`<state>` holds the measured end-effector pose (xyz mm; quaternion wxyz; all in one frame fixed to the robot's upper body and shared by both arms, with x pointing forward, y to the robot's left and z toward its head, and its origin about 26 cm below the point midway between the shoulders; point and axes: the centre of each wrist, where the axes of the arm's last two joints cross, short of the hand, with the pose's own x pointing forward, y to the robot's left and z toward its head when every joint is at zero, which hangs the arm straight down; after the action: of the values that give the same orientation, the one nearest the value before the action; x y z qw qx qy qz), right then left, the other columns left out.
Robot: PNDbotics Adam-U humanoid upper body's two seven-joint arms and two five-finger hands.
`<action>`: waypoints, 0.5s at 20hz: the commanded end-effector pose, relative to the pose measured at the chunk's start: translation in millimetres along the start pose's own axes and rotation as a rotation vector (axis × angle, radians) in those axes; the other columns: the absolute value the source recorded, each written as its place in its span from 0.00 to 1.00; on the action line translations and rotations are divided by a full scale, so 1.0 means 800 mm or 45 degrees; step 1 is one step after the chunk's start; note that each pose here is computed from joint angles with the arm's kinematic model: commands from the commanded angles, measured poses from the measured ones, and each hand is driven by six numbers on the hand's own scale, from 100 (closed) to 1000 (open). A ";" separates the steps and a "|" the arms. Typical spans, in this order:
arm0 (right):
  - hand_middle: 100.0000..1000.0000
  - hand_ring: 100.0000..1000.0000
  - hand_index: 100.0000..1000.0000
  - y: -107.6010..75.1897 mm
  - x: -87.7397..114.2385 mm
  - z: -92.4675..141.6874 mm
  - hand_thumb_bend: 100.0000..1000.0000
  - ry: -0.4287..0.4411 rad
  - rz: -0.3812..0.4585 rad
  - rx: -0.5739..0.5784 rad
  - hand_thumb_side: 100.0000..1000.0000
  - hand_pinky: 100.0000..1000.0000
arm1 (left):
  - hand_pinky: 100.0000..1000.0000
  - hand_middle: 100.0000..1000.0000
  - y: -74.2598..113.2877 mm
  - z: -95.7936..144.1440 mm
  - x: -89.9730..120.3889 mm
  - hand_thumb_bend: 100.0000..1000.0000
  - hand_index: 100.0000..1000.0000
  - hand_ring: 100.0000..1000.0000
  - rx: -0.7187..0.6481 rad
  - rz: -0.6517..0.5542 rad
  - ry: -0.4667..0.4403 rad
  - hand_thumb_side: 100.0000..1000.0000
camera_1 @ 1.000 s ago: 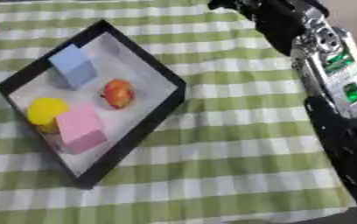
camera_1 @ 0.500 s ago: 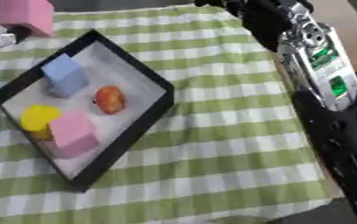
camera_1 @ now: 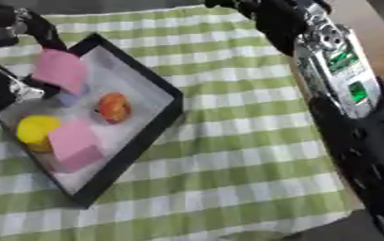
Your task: Pick up objects on the table and place them in the box.
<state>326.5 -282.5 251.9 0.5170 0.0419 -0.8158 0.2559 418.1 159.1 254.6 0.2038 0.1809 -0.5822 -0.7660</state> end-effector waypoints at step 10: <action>0.63 0.72 0.74 -0.003 0.012 -0.001 0.00 -0.032 0.008 0.005 0.55 0.96 | 0.85 0.83 -0.021 0.001 -0.033 0.62 0.91 0.85 -0.043 -0.182 0.048 0.61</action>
<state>326.5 -282.0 252.7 0.5173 0.0456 -0.8160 0.2538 437.5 169.8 226.0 0.1661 0.2147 -0.5454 -0.7930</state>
